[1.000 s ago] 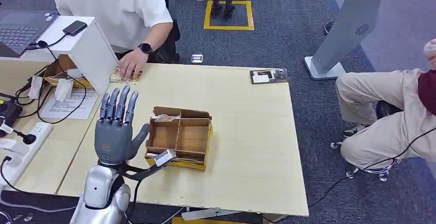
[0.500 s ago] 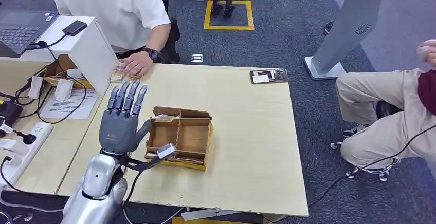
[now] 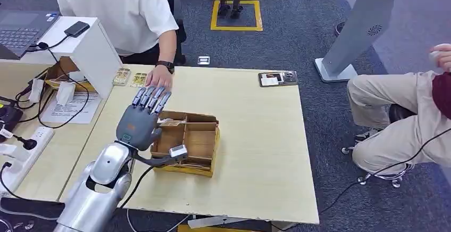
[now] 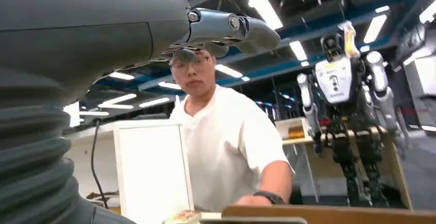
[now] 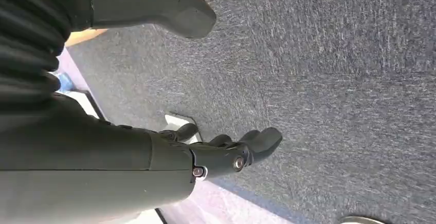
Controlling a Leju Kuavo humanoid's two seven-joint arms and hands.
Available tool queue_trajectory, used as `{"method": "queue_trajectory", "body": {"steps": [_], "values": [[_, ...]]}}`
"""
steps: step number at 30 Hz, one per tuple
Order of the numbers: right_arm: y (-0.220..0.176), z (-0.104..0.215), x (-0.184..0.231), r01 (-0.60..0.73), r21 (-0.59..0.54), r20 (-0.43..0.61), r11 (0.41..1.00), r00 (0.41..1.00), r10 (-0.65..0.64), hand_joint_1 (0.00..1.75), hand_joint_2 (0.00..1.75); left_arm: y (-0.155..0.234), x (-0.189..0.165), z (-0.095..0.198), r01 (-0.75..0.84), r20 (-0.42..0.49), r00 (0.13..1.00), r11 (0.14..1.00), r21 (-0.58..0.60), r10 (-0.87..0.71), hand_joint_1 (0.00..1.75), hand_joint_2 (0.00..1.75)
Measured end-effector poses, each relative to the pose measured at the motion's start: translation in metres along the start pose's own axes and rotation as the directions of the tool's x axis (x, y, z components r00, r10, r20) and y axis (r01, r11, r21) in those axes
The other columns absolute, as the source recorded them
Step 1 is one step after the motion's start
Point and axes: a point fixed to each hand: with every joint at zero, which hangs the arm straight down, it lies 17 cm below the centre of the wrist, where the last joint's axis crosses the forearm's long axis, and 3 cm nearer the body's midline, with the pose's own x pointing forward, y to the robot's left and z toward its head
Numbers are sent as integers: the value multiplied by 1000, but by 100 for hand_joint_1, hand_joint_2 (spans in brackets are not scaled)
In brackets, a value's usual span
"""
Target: Pass the card to the sensor for recognition and then transmit it.
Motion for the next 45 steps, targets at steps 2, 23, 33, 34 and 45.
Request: {"method": "queue_trajectory", "body": {"steps": [2, 23, 33, 34, 45], "values": [[0, 0, 0, 0, 0, -1, 1000, 1000, 0, 0, 175, -10, -3, 3, 2, 6, 1000, 999, -33, -2, 0, 175], [0, 0, -3, 4, 0, -8, 1000, 1000, -4, 0, 175, -39, -17, 20, 4, -4, 1000, 994, -110, -4, 175, 175], [0, 0, -3, 8, 0, -10, 1000, 1000, -8, 0, 175, -43, -11, 24, -24, 20, 999, 993, -117, 26, 175, 175], [0, 0, -3, 9, 0, -10, 1000, 1000, -9, 0, 175, -45, -10, 25, -30, 22, 999, 992, -125, 33, 175, 175], [0, 0, -1, 7, 0, -1, 1000, 1000, -7, 0, 175, -75, 5, 50, -101, 82, 989, 967, -233, 123, 175, 175]]}}
